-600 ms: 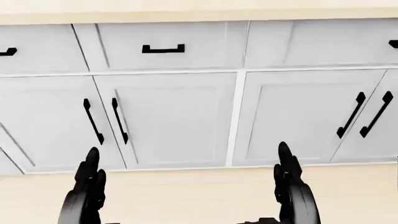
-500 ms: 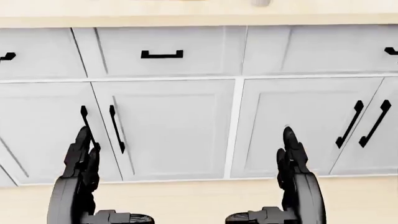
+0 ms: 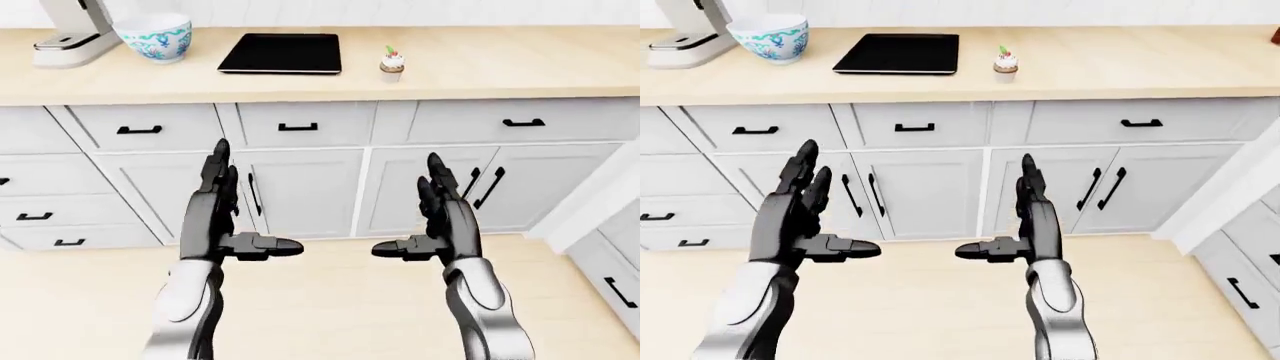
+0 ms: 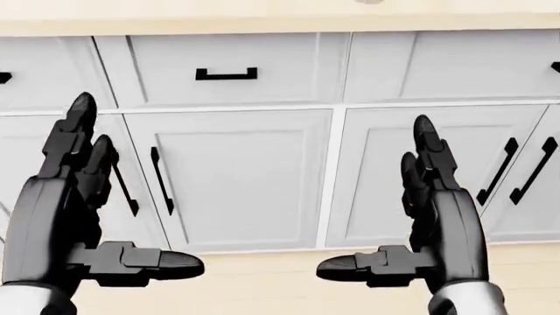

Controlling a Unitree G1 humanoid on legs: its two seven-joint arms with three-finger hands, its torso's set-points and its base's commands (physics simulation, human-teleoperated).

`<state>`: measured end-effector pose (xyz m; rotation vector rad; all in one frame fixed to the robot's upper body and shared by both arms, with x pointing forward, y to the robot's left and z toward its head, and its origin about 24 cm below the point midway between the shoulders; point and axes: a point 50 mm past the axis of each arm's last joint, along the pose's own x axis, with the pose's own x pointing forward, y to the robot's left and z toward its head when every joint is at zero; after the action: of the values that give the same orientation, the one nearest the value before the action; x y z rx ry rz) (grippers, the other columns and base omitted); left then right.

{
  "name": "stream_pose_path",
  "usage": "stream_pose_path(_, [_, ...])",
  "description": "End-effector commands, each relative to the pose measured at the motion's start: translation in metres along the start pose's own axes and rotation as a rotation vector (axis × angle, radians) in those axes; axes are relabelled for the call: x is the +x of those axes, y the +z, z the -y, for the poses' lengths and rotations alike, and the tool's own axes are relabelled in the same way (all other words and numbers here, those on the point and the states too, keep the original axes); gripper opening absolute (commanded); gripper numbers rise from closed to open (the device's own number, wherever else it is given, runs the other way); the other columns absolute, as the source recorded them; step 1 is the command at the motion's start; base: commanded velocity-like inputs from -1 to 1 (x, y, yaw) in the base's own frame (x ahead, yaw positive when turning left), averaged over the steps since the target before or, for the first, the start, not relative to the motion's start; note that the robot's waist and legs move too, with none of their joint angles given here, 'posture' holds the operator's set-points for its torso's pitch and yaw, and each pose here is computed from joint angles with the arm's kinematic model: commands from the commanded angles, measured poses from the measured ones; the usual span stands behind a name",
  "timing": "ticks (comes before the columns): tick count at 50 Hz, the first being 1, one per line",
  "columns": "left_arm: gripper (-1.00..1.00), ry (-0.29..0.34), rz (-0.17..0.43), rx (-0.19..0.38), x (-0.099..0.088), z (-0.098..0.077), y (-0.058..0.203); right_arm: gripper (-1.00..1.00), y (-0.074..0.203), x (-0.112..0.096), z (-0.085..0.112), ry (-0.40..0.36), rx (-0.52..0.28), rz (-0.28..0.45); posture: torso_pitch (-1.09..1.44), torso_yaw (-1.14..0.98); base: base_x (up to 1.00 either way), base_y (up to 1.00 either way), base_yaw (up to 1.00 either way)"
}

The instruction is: Pick up the bowl with donut and place it on the tray. Pick up the cupcake and place it on the tray.

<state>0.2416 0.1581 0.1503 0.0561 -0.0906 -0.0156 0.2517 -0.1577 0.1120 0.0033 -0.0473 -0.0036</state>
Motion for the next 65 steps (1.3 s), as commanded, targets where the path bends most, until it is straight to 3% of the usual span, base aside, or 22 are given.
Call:
stream_pose_path(1, [1.00,0.004,0.053,0.004,-0.003,-0.003,0.021,1.00,0.012,-0.001,0.002,-0.005,0.018,0.039,0.00,0.00,0.00,0.00,0.00])
stream_pose_path(11, [1.00,0.018,0.092,0.024,-0.010,-0.013,0.048,1.00,0.034,-0.003,0.002,-0.017,0.042,0.083,0.00,0.00,0.00,0.45,0.00])
stream_pose_path(23, [1.00,0.036,0.087,0.014,-0.012,-0.018,0.041,1.00,0.034,-0.004,-0.005,0.011,0.078,0.105,0.00,0.00,0.00,0.68,0.00])
stream_pose_path(57, [1.00,0.027,0.070,0.014,-0.010,-0.017,0.033,1.00,0.026,-0.002,-0.013,0.053,0.080,0.104,0.00,0.00,0.00,0.42,0.00])
stream_pose_path(65, [1.00,0.020,0.087,0.040,-0.008,-0.016,0.047,1.00,0.045,-0.001,-0.014,0.064,0.082,0.156,0.00,0.00,0.00,0.00,0.00])
